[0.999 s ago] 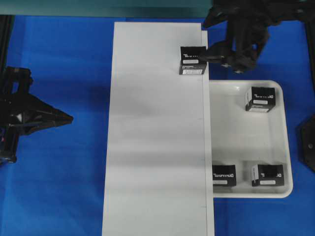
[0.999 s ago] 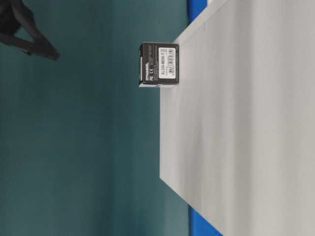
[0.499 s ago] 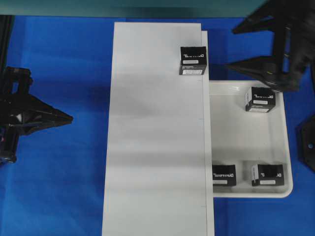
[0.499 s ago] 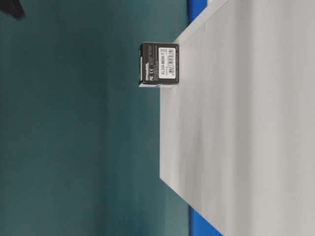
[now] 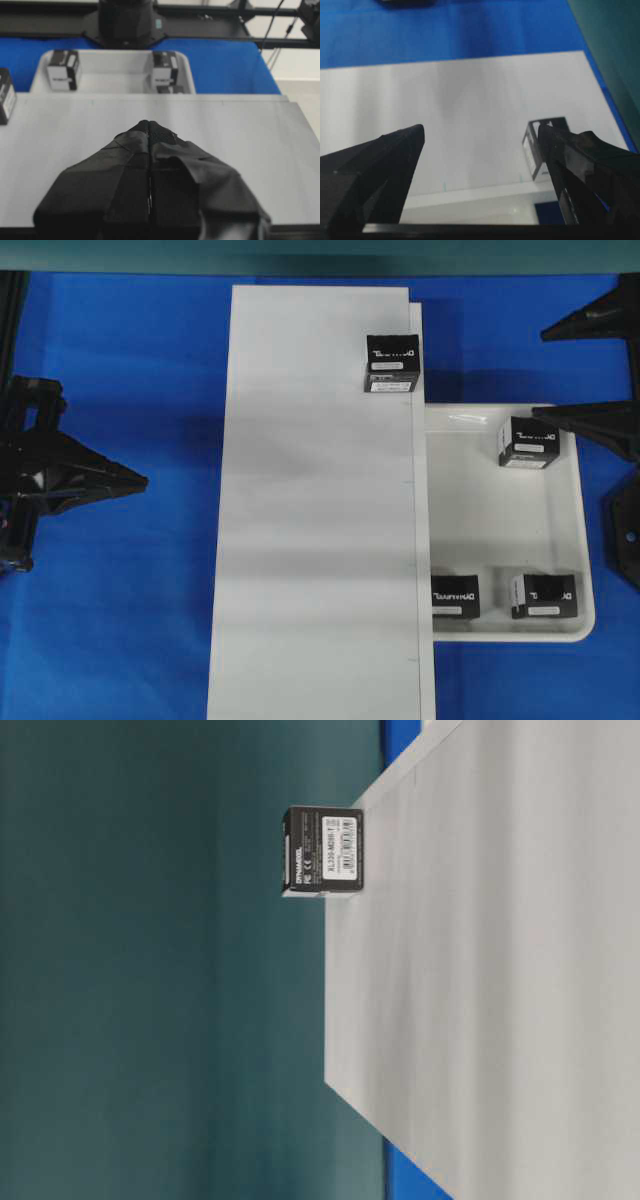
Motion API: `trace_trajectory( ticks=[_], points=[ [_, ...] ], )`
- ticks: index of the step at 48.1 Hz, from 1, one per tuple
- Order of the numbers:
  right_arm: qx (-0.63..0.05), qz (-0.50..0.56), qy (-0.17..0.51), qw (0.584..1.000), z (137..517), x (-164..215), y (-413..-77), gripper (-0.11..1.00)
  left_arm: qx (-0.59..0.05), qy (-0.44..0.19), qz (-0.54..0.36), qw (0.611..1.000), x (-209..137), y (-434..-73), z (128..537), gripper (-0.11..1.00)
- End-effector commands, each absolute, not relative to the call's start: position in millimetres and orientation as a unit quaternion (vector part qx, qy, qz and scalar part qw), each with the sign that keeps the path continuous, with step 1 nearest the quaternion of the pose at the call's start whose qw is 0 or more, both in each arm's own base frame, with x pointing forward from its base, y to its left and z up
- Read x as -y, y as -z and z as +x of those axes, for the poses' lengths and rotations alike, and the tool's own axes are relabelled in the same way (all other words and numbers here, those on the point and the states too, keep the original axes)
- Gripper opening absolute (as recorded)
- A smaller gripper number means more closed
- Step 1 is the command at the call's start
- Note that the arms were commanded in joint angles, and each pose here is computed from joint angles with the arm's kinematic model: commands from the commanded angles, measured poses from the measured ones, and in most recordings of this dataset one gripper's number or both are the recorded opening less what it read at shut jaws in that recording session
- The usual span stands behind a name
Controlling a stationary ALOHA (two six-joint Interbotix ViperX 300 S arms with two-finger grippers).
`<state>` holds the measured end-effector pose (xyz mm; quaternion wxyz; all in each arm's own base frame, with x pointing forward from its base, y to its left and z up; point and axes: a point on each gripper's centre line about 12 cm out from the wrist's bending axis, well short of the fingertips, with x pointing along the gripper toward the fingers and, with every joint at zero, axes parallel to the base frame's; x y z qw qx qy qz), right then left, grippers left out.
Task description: Place the box from the white plastic tray onto the white base.
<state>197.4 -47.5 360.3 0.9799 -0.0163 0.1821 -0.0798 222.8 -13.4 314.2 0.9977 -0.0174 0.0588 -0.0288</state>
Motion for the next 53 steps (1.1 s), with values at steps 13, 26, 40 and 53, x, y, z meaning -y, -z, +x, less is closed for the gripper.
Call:
trace_trajectory(
  ticks=[13,26,40,53],
  points=[
    [-0.168,-0.013,0.075,0.983,190,42,-361,0.99,-0.051,0.030,-0.017,0.998,14,-321,225,-0.07],
    [-0.167,0.026,0.078,0.983,186,40,-354,0.99,-0.052,0.030,-0.018,0.998,14,-320,226,-0.07],
    [-0.165,0.035,0.063,0.984,182,32,-350,0.99,-0.052,0.030,-0.017,0.998,14,-320,226,-0.07],
    [-0.171,0.046,0.059,0.982,182,30,-344,0.99,-0.051,0.030,-0.018,0.998,14,-321,226,-0.07]
  ],
)
